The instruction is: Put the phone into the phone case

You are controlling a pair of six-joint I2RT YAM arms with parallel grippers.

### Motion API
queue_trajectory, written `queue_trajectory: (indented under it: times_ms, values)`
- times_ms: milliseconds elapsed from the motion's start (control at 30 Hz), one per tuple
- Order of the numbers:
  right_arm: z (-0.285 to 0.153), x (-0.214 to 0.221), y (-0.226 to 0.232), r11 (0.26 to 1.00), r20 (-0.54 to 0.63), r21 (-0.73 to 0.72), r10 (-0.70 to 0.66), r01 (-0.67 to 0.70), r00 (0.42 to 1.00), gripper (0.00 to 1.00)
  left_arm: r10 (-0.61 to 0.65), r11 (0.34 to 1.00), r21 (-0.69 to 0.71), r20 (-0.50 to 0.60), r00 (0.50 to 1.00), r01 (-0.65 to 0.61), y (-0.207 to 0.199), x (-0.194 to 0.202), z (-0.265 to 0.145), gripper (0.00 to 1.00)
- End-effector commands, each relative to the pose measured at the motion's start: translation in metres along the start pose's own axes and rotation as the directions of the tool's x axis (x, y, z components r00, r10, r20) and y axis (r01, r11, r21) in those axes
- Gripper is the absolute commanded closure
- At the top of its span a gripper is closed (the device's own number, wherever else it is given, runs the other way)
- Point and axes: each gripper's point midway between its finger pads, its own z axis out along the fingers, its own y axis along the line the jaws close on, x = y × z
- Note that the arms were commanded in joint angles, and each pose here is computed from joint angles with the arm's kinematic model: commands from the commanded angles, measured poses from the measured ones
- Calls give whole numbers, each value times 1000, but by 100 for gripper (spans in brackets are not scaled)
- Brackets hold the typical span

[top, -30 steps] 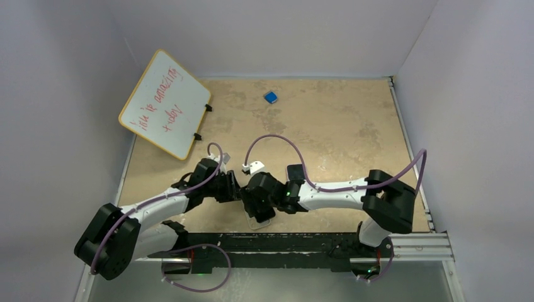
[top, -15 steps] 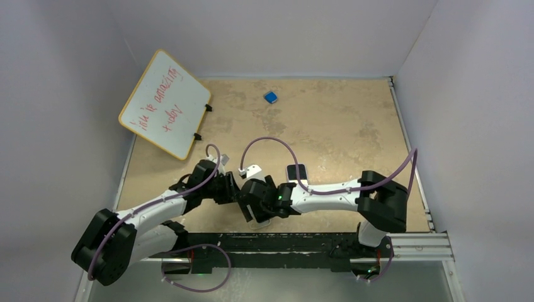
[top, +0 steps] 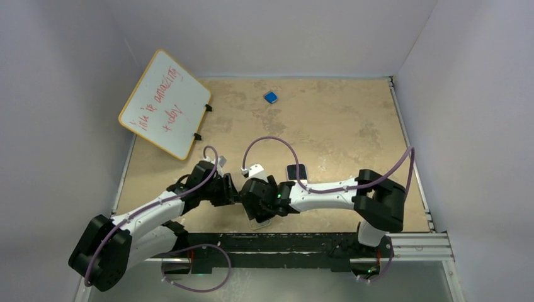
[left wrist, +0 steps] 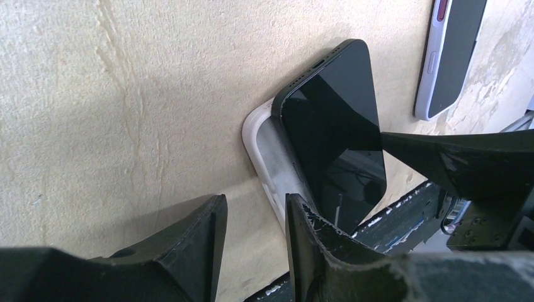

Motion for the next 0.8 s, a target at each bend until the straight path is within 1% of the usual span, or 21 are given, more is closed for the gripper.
queue_trajectory:
  times_ms: [0,100,167,267,367,433,567,767]
  values:
    - [7,3,0,1000,-12,0,0,0,1000,17,12,999,51,9,1000,-13,-11,-5,1,59]
    - [12,9,-3,1000,-29,20,-4,4,1000,18,12,997,70,7,1000,-12,-14,-4,2,59]
    - [14,11,-4,1000,-35,24,-5,6,999,22,10,997,76,6,1000,-11,-14,-4,2,60]
    - [13,9,-8,999,-23,46,-6,7,1000,34,-6,997,70,6,1000,6,-11,-2,4,62]
    - [7,-1,-20,996,9,86,-1,0,1000,46,-37,993,114,3,999,37,-14,3,6,64]
    - [3,-10,-29,995,28,95,10,-13,1000,52,-39,989,146,12,999,37,-21,0,8,64]
    - [-7,-29,-41,995,69,97,32,-39,997,58,-30,989,142,-3,1000,31,-25,-6,14,65]
    - [-23,-44,-26,995,102,11,96,-98,990,63,-74,977,196,-43,996,81,-33,-1,20,70]
